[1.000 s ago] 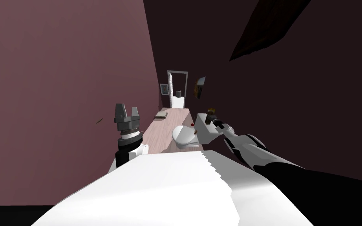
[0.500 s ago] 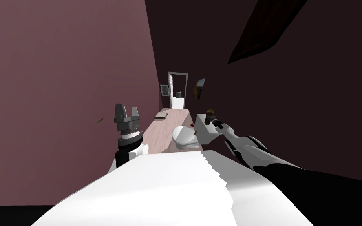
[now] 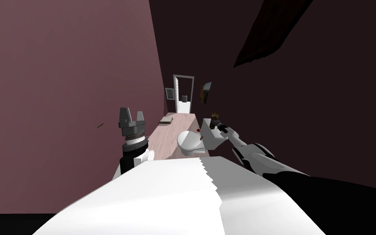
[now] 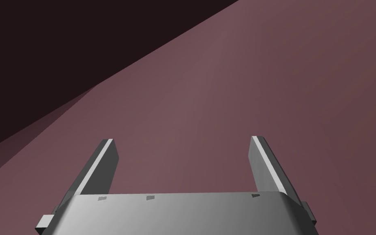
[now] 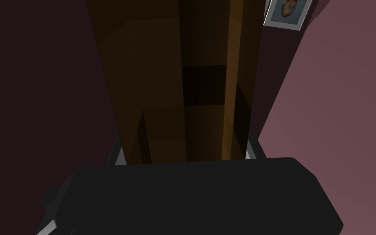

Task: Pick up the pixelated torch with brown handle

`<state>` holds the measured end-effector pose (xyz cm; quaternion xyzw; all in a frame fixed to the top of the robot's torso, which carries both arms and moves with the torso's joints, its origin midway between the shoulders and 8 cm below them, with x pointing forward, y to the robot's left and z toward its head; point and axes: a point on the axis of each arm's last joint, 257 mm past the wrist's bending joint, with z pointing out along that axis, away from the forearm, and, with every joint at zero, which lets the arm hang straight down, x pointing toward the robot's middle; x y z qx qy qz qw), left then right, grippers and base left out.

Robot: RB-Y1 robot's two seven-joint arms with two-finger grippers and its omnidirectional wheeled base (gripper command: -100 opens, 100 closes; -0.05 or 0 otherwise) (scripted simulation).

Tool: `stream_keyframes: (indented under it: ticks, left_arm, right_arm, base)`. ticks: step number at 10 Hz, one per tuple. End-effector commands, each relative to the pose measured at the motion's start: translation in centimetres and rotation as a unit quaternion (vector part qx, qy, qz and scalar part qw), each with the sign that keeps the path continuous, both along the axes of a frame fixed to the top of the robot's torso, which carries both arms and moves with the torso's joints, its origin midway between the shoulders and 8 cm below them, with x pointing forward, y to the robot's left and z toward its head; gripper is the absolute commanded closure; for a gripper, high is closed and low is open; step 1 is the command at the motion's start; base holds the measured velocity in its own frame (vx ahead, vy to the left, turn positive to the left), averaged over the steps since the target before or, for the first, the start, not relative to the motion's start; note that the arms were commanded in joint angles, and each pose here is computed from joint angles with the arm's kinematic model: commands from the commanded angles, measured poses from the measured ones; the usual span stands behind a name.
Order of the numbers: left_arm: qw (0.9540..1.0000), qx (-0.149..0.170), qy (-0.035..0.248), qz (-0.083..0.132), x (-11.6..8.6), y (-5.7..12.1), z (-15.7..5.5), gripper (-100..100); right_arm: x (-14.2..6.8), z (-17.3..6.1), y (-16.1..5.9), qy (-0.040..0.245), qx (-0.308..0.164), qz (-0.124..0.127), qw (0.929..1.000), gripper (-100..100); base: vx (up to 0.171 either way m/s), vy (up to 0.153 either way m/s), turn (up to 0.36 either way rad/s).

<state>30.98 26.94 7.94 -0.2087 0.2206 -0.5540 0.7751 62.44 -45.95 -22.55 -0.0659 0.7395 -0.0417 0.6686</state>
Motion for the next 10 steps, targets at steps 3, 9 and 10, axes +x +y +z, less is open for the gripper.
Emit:
stream_keyframes:
  ticks: [3, 9, 10]
  left_arm:
    - [1.0000, 0.000, 0.000, 0.000, 0.0, 0.0, 0.0, 0]
    - [1.0000, 0.000, 0.000, 0.000, 0.0, 0.0, 0.0, 0]
    - [1.0000, 0.000, 0.000, 0.000, 0.0, 0.0, 0.0, 0]
  right_arm:
    - [0.4, -2.1, 3.4, 0.024, 0.006, 0.019, 0.9995, 100]
    - [1.1, -3.0, 7.2, 0.043, -0.001, 0.032, 0.9986, 100]
    - [1.1, -3.2, 7.2, 0.047, -0.001, 0.033, 0.9984, 100]
  base:
    - [0.007, -0.032, -0.046]
    - [-0.008, -0.048, -0.031]
    - [0.005, -0.055, 0.020]
